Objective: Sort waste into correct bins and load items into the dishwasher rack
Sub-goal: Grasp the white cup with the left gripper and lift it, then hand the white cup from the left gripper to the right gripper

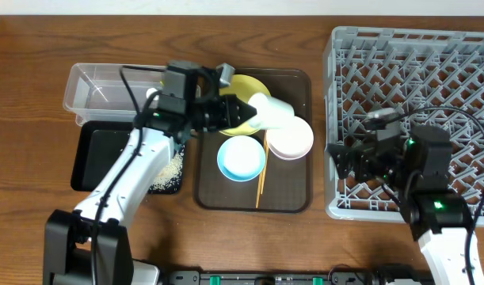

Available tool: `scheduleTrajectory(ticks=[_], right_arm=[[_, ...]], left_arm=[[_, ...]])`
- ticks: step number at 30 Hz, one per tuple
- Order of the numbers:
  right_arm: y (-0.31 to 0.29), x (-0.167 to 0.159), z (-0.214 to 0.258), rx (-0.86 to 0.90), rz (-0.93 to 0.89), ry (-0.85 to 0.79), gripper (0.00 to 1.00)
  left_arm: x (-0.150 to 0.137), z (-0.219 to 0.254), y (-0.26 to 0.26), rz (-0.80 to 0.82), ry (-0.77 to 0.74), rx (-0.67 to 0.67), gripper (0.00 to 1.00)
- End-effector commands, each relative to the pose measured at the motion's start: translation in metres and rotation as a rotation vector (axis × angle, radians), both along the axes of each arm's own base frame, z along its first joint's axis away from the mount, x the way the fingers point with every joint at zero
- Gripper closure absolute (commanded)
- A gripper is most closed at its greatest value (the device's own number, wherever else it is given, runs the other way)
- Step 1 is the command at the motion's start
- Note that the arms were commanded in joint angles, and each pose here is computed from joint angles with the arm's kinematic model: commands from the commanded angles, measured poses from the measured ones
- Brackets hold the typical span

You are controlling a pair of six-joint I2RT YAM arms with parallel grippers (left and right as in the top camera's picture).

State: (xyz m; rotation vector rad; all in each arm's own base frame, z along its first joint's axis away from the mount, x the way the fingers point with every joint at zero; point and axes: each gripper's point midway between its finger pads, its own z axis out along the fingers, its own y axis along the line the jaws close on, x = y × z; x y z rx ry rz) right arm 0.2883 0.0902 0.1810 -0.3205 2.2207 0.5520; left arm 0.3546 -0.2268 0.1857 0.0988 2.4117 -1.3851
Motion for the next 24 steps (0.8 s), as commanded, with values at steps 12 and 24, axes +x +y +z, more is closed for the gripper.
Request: scheduleTrajectory(ticks=[12,24], right_arm=[[0.080,-0.019,0.041,0.327,0.626,-0.196,0.01],[0.091,-0.001,0.063,0.314,0.683,-0.372,0.01]], left_arm=[[-0.028,0.041,-0.021,-0.162,0.279,-0.312,0.94],[-0.041,0.048,-0.027,-0.213,0.355,-0.351,0.94]])
